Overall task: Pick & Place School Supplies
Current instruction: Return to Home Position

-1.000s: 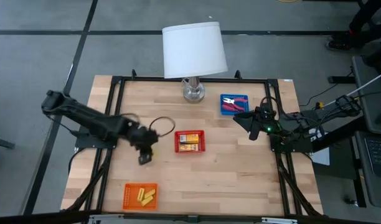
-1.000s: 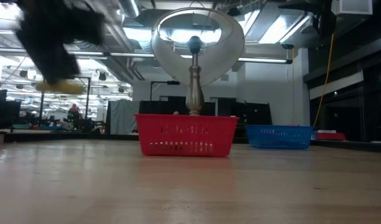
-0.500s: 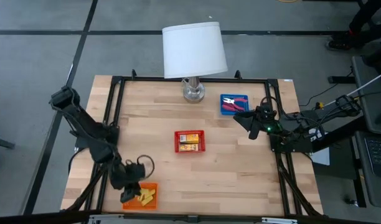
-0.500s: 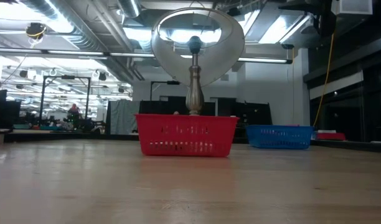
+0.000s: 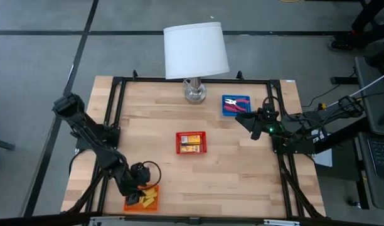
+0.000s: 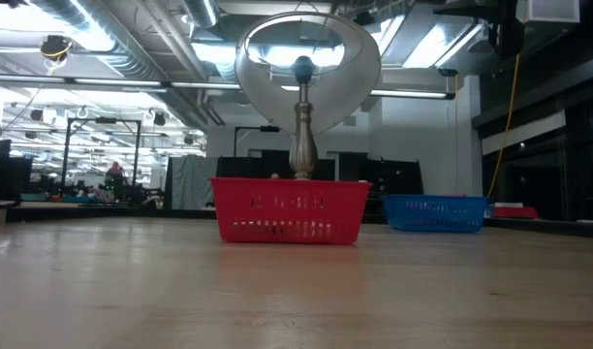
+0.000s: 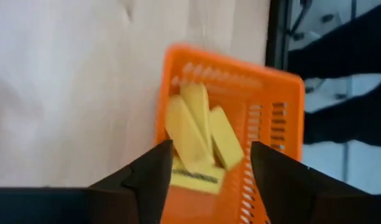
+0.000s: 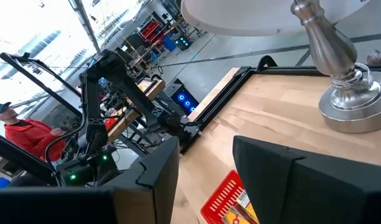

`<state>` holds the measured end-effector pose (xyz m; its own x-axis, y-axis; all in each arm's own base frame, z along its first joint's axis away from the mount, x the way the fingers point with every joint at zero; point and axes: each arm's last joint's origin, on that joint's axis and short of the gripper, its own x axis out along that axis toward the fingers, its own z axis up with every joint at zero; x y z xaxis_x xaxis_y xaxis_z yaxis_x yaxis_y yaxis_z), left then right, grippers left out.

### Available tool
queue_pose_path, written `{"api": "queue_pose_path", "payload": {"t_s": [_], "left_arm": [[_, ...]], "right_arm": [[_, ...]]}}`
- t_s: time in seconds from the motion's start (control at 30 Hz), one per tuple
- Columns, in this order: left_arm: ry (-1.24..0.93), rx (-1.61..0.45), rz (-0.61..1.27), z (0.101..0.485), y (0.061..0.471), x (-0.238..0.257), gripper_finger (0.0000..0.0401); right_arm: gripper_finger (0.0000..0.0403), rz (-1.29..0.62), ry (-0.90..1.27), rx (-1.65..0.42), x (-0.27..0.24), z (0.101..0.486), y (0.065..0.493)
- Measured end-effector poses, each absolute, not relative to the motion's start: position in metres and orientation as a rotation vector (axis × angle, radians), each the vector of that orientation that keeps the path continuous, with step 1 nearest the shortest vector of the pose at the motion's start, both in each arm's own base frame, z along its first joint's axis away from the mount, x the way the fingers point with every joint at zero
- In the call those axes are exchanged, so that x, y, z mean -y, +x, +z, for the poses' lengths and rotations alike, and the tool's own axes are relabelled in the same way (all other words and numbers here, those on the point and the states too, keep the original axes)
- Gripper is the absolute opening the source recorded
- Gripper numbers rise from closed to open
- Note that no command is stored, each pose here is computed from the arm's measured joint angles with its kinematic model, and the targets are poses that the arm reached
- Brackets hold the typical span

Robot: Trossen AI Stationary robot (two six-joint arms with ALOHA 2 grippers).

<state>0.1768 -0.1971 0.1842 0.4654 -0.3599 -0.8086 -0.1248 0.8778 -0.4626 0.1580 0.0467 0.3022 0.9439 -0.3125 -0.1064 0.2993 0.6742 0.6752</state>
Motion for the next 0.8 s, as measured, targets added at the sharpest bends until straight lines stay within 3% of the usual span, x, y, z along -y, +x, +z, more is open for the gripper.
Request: {"api": "queue_pose_path", "payload": {"t_s": [0.2,0.43,0.67,0.8], "left_arm": [[-0.385,-0.896,-0.061,0.197,0.193,0.175,0.0225],[-0.111,-0.813,-0.107,0.196,0.242,0.108,0.019],[-0.244,-0.518,-0.122,0.207,0.27,0.007,0.0138],[-0.227,-0.5,-0.128,0.214,0.26,-0.021,0.0118]], "right_arm": [[0.0155,-0.343,0.764,0.022,-0.047,0.302,0.158],[0.0155,-0.34,0.781,0.031,-0.047,0.303,0.158],[0.0155,-0.326,0.801,0.066,-0.05,0.307,0.158],[0.0155,-0.335,0.815,0.088,-0.053,0.308,0.159]]}}
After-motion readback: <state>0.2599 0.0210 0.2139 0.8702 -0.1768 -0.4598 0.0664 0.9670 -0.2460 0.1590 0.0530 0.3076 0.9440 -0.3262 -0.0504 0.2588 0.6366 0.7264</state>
